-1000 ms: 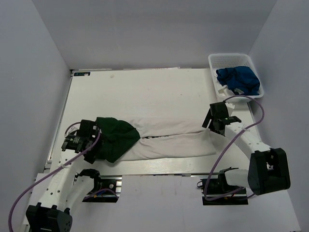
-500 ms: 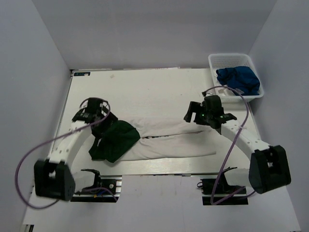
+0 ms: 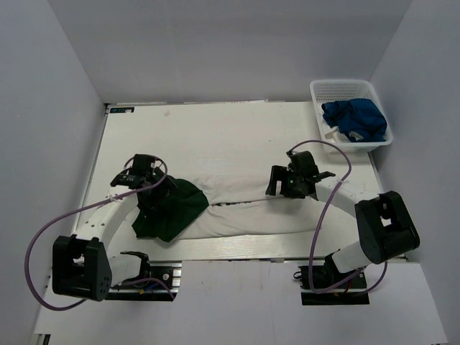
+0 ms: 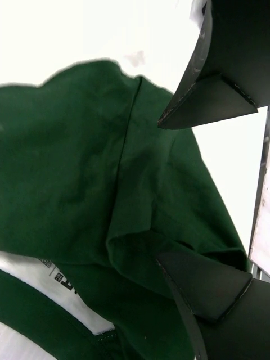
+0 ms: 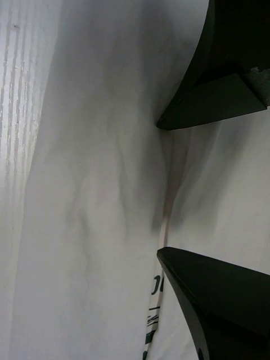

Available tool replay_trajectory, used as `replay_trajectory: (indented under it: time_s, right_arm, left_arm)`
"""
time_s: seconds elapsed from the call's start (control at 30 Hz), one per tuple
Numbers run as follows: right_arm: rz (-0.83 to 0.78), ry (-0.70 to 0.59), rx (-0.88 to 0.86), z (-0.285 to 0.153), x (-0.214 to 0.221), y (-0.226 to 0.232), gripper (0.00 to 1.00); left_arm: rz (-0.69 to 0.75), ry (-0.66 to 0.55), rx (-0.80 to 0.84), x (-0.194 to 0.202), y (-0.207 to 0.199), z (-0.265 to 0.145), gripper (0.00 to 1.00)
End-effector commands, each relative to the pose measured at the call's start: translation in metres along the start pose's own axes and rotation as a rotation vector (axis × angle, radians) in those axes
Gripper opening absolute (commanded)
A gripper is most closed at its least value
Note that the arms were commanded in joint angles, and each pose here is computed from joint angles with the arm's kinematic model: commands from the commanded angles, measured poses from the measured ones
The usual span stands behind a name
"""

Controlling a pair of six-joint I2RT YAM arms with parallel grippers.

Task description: Fold and stack the t-shirts

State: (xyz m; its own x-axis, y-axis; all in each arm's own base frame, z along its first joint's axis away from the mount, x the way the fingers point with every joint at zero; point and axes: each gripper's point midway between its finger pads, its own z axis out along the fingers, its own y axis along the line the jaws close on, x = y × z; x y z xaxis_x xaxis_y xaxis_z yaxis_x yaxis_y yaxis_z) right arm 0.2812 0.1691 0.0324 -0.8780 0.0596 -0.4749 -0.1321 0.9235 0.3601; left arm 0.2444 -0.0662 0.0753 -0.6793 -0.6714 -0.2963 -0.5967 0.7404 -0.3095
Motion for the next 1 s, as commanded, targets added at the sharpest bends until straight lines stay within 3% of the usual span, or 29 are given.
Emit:
replay_trajectory:
  time_s: [0.0,0.2,0.3,0.53,0.63,0.77,0.97]
  right_arm:
    - [0.025,0.008,0.059,0.003,0.010,-0.014,0.90]
    - [0.022,0.010,0.068,0.003,0.006,-0.015,0.90]
    - [0.026,0.011,0.076,0.001,0.008,-0.016,0.90]
    - [0.019,0.016,0.088,0.000,0.010,-0.019,0.90]
    - [0.018,0.015,0.087,0.000,0.010,-0.019,0.90]
    - [0.008,0.024,0.091,0.000,0.010,-0.019,0.90]
    - [0.003,0.016,0.101,-0.001,0.008,-0.021,0.90]
  left_arm:
    - [0.006,0.018,-0.006,0.007,0.004,0.007,1.00]
    - [0.023,0.001,0.100,0.007,-0.014,0.026,1.00]
    - [0.030,0.035,0.225,0.014,-0.035,0.025,1.00]
    - [0.077,-0.040,0.550,0.018,-0.068,-0.003,1.00]
    - [0.130,-0.002,0.631,0.030,-0.075,-0.012,1.00]
    - [0.228,0.141,0.773,0.060,-0.084,-0.032,0.98]
    - [0.274,0.275,0.742,0.091,-0.064,-0.044,0.98]
